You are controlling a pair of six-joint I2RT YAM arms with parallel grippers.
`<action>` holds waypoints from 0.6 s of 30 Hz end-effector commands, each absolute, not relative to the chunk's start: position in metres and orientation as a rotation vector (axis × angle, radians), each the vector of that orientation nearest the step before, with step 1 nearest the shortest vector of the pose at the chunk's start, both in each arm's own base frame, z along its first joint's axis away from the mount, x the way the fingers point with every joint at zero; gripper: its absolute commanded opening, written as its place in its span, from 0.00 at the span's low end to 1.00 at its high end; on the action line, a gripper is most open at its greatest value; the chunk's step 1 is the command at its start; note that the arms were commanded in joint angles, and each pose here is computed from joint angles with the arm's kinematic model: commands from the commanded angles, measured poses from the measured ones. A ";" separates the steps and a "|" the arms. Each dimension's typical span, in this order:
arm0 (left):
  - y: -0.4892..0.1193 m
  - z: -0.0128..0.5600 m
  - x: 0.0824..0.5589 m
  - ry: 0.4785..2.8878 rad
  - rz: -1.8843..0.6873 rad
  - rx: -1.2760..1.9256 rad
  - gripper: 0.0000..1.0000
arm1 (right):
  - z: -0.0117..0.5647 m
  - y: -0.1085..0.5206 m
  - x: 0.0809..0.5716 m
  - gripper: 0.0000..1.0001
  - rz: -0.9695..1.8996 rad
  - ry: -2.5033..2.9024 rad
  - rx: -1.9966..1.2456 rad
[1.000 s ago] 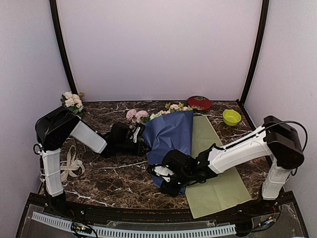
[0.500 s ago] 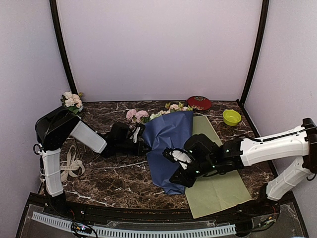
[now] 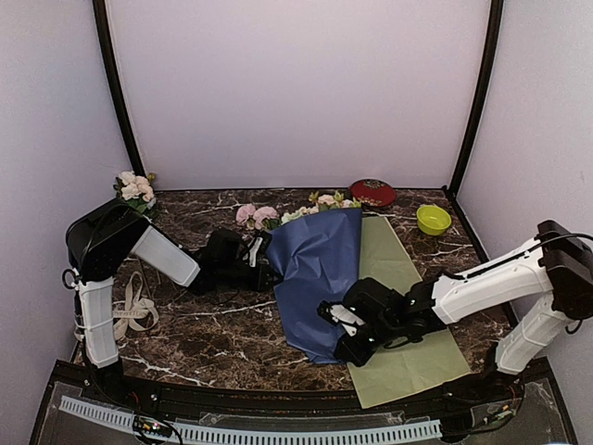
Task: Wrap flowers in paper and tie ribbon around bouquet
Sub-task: Press the fold line at the center of the board.
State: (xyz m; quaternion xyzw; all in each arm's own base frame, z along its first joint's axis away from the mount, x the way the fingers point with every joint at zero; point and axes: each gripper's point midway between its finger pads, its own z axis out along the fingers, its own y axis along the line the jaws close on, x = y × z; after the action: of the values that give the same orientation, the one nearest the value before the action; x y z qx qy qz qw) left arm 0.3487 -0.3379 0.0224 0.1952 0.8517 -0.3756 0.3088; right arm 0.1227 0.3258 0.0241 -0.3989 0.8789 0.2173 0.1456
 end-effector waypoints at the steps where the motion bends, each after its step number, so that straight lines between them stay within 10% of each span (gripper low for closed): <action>1: -0.330 0.024 0.354 2.270 -0.934 0.514 0.00 | -0.003 0.284 0.093 0.11 0.512 2.697 -1.135; 18: -0.330 0.024 0.351 2.276 -0.952 0.511 0.00 | 0.103 0.308 0.180 0.12 0.707 2.426 -0.904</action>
State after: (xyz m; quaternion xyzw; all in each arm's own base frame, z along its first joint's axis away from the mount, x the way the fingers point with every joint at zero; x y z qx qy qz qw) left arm 0.3484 -0.3380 0.0218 0.2011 0.8519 -0.3727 0.3080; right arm 0.1436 0.2892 0.0850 -0.3314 0.8945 0.2380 0.1829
